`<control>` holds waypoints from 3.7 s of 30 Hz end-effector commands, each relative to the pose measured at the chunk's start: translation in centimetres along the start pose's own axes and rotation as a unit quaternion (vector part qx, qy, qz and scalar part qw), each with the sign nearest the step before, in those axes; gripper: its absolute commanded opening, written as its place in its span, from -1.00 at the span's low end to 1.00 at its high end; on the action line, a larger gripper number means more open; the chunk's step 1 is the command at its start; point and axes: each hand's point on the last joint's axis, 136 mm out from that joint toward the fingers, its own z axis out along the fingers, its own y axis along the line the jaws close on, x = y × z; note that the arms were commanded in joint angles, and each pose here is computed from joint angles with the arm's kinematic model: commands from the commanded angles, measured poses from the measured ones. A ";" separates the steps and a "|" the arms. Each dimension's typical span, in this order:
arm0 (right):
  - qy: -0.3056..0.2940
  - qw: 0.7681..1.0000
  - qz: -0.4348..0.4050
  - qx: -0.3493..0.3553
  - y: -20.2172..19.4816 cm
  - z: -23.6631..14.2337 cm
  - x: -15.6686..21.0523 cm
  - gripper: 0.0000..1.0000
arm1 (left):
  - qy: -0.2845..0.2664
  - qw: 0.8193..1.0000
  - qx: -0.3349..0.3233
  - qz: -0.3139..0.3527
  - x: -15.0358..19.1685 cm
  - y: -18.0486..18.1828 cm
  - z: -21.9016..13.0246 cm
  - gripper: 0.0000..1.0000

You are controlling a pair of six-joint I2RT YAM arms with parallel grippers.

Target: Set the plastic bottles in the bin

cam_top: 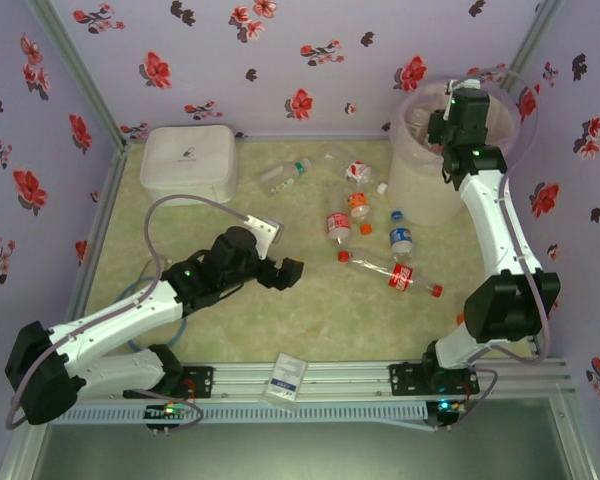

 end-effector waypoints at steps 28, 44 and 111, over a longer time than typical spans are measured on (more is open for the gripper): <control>0.049 0.998 0.045 0.008 -4.2 -1.8 -1.2 0.81 | 0.020 0.994 -0.087 -0.058 -3.9 6.3 0.7 1.00; 0.011 0.985 0.111 -0.133 -0.9 -15.6 -0.1 0.99 | 0.128 0.982 -0.133 0.033 -7.8 17.7 14.7 1.00; 0.169 0.852 0.238 -0.435 23.4 -13.6 15.9 0.36 | -0.027 0.998 0.060 -0.022 -2.2 -2.9 4.6 -0.42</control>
